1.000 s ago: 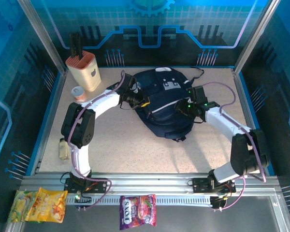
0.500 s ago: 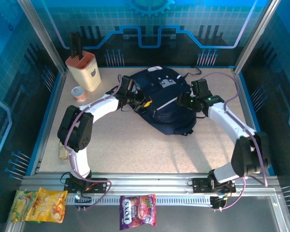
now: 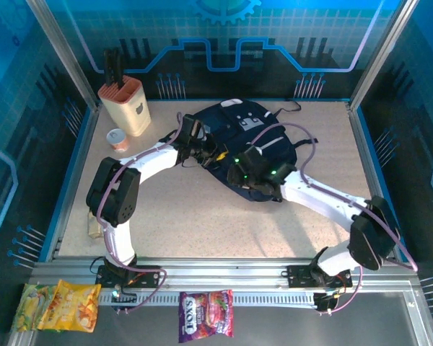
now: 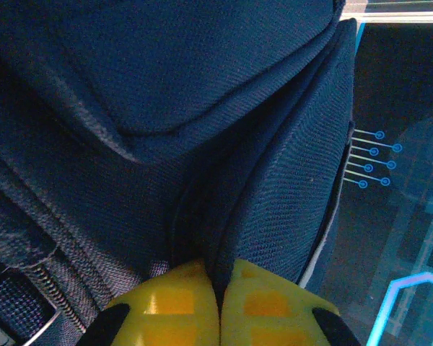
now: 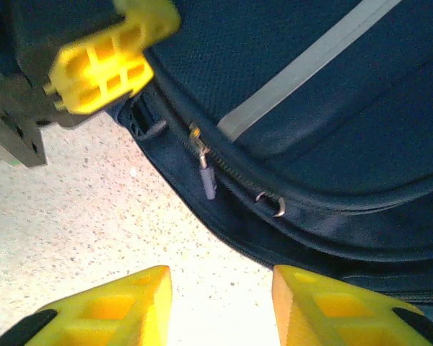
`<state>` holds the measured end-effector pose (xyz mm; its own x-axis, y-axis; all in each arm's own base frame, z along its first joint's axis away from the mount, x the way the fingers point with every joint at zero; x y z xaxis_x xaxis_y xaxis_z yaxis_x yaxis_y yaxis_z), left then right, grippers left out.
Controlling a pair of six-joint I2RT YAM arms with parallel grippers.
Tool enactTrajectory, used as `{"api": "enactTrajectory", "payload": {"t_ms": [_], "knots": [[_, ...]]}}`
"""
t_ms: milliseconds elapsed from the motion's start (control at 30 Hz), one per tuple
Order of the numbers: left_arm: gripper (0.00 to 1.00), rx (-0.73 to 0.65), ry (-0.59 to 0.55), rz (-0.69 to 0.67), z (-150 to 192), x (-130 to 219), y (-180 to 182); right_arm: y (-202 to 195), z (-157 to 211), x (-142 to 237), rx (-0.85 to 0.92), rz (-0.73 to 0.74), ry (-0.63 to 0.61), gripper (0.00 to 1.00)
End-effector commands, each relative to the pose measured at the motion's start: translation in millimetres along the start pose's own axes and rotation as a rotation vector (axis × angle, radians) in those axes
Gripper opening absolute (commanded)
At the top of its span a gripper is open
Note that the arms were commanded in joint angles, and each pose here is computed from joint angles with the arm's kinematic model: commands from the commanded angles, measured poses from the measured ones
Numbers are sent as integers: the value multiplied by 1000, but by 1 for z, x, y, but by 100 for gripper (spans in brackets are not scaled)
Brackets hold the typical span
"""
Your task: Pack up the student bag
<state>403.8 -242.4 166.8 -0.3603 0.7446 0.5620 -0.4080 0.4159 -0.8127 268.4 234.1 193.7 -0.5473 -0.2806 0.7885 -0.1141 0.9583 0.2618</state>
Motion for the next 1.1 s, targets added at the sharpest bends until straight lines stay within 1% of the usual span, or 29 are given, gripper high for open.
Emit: {"api": "enactTrajectory", "payload": {"t_ms": [0, 100, 367, 567, 767, 900, 1067], "knots": [[0, -84, 88, 106, 19, 11, -26, 11, -11, -5, -86, 78, -94, 40], [0, -87, 97, 108, 20, 10, -25, 14, -11, -17, -108, 85, -88, 39], [0, -89, 116, 117, 22, 10, -25, 15, -20, -31, -123, 130, -108, 38], [0, -90, 118, 119, 23, 11, -25, 10, -32, -38, -128, 169, -116, 31], [0, -86, 119, 121, 23, 11, -26, 5, -32, -48, -136, 233, -88, 27], [0, -87, 118, 118, 23, 12, -27, 0, -31, -53, -140, 269, -78, 21], [0, -88, 91, 111, 19, 14, -26, -9, -29, -45, -124, 320, -81, 10]]}}
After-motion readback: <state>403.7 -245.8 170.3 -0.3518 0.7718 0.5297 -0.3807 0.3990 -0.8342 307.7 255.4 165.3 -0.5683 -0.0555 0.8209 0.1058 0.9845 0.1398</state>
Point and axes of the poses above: each hand's point on the last joint's axis, 136 mm out from that joint toward the fingers, its own x axis back along the fingers, its own y axis along the line the jaws close on, z = x × y, the point moved 6 cm from there along x, back along the fingers, and after that the axes turned 10 degrees about x, right-handed, at the moved point
